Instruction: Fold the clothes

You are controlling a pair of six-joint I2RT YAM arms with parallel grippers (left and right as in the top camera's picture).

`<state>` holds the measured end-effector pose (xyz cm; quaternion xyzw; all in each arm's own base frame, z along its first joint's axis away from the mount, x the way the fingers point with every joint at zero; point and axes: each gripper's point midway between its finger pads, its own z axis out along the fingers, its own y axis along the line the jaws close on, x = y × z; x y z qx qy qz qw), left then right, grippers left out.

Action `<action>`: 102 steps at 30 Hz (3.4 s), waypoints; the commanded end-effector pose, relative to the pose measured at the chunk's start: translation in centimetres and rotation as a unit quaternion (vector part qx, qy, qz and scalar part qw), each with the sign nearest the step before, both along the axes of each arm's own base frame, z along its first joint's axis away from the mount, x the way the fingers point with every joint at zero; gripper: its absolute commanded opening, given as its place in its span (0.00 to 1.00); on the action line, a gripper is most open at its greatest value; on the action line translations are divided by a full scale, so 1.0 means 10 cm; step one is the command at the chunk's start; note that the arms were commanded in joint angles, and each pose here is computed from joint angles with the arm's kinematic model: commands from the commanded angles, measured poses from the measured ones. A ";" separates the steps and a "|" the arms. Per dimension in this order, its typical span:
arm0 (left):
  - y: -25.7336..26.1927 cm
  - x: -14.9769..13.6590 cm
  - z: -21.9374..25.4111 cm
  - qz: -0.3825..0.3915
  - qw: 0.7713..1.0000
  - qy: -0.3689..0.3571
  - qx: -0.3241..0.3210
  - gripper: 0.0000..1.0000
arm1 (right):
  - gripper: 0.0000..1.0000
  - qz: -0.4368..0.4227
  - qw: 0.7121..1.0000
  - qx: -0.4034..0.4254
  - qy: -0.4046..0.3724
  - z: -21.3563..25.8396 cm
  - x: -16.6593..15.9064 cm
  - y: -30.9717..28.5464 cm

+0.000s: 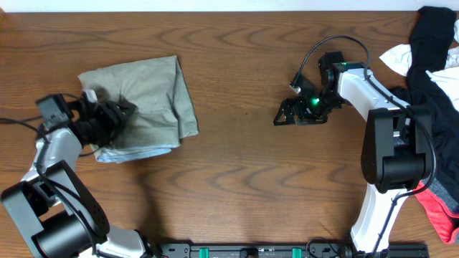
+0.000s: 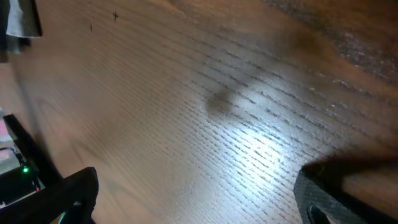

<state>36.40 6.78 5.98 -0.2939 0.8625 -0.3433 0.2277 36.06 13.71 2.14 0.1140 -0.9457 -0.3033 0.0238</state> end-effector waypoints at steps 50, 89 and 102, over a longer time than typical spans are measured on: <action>-0.88 -1.78 2.58 -0.054 0.852 -0.363 0.374 0.98 | 0.99 -0.270 0.816 -0.177 -0.480 2.92 -1.40 -1.33; -0.88 -1.79 2.56 -0.056 0.854 -0.359 0.373 0.98 | 0.99 -0.258 0.768 -0.170 -0.561 2.24 -1.81 -1.32; -0.88 -1.79 2.56 -0.056 0.853 -0.359 0.373 0.98 | 0.99 -0.269 0.668 -0.123 -0.682 1.80 -1.25 -1.29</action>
